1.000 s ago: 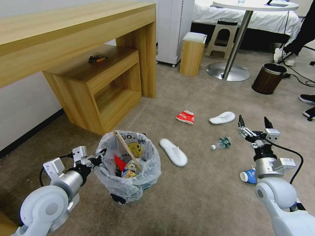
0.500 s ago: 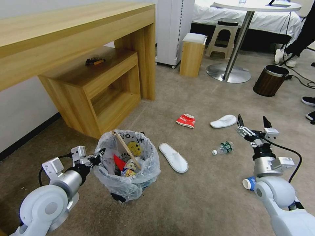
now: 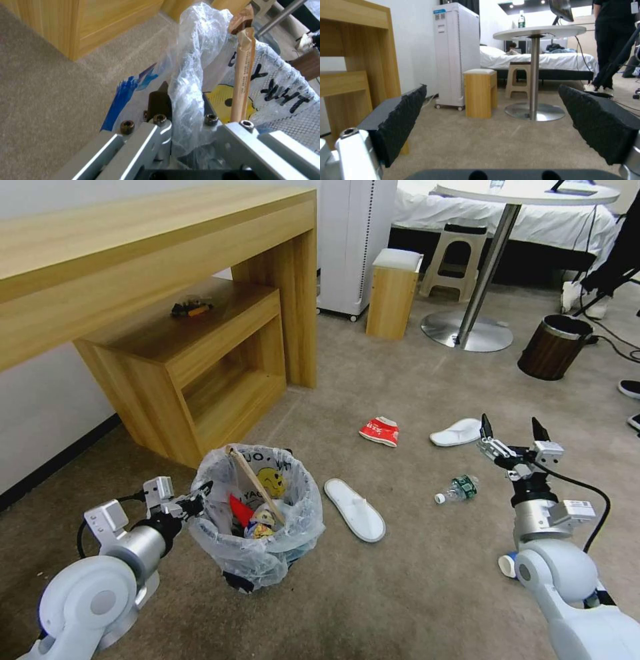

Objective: Pick up the trash bin and place the garbage on the floor into it.

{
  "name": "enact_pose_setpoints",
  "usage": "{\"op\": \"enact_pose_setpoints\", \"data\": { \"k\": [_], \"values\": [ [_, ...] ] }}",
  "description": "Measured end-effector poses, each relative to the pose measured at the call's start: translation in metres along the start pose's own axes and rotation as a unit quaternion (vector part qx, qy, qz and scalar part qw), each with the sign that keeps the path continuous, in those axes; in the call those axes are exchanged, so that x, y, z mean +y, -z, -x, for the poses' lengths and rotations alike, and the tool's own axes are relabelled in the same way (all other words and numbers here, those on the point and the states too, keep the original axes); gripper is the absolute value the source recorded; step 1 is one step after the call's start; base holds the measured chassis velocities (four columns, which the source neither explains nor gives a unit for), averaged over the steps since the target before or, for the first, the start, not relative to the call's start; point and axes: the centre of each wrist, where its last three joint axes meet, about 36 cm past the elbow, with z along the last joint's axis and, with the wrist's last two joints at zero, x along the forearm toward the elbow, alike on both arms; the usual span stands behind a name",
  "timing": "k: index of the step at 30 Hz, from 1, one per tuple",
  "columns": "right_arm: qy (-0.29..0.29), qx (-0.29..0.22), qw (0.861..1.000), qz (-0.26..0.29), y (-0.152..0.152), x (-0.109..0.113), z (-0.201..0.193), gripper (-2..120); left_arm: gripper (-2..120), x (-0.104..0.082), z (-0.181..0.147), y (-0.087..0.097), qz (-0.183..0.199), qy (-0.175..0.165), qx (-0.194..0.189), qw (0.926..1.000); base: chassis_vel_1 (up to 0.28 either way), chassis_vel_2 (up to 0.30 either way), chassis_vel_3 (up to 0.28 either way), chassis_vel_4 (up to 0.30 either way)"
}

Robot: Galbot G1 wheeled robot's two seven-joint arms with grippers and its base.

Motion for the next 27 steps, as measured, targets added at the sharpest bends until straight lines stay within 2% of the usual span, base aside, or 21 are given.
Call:
{"op": "enact_pose_setpoints", "data": {
  "k": [11,27],
  "values": [
    [0.001,0.002,1.000,0.002,-0.003,0.002,0.000,100,3,0.009,-0.009,0.013,-0.012,0.007,-0.014,0.9998,-0.061,0.063,0.063,-0.068],
    [0.002,0.002,1.000,0.001,-0.003,0.002,0.001,100,3,0.010,-0.007,0.012,-0.015,0.009,-0.011,0.9998,-0.064,0.064,0.062,-0.072]
  ]
}}
